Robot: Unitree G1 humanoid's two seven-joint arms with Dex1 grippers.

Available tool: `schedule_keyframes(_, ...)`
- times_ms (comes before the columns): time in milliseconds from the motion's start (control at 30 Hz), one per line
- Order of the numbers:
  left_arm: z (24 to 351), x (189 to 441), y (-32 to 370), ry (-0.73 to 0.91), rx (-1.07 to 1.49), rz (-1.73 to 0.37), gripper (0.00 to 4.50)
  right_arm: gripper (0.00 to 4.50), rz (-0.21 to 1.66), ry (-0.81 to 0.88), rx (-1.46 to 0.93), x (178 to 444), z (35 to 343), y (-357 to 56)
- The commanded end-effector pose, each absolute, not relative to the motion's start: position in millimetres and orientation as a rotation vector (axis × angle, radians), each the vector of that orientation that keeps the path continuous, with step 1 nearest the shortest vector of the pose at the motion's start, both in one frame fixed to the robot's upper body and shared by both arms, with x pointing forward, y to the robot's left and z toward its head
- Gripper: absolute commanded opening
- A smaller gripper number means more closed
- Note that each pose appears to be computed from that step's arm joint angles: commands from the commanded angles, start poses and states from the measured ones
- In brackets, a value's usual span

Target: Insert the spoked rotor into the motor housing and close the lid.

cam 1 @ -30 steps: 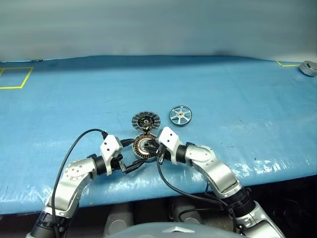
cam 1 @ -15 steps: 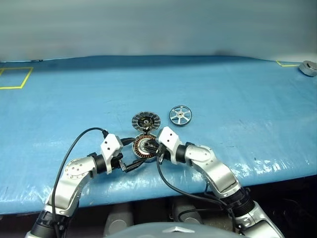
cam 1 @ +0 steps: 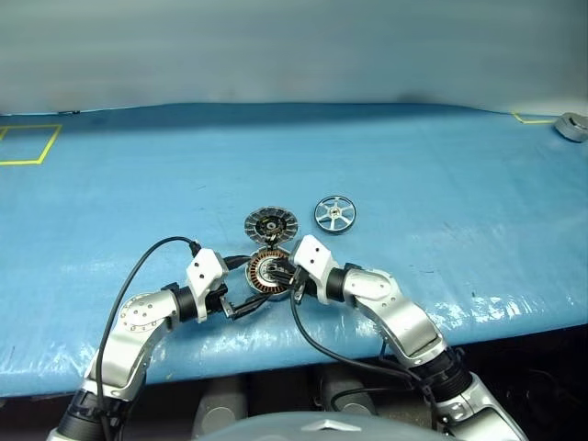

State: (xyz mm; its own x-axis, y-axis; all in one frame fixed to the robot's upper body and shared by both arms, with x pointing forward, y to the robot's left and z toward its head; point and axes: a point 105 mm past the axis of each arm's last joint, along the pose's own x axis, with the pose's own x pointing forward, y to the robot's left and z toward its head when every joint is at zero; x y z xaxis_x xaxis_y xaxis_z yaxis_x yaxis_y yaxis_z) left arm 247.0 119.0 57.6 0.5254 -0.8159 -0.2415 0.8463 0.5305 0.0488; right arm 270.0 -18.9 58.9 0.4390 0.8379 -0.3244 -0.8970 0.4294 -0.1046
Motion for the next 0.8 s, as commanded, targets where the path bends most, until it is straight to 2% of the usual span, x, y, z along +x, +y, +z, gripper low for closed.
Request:
schedule_keyframes(33,64,248,118,0.164,0.179,-1.003,4.50,1.08,1.117,0.234,-0.301,266,57,-17)
schedule_keyframes(167,64,248,119,0.167,0.178,-1.000,4.50,2.26,1.101,0.251,-0.287,268,56,-19)
schedule_keyframes(333,64,247,119,0.168,0.175,-0.999,4.50,2.26,1.067,0.214,-0.271,274,64,-23)
schedule_keyframes(533,64,247,119,0.168,0.176,-1.001,4.50,2.26,1.083,0.131,-0.166,274,89,-22)
schedule_keyframes(633,64,248,118,0.168,0.176,-1.003,4.50,1.63,1.082,0.113,-0.144,275,93,-19)
schedule_keyframes(800,64,249,118,0.166,0.178,-1.006,4.50,0.07,1.085,0.125,-0.167,274,82,-13)
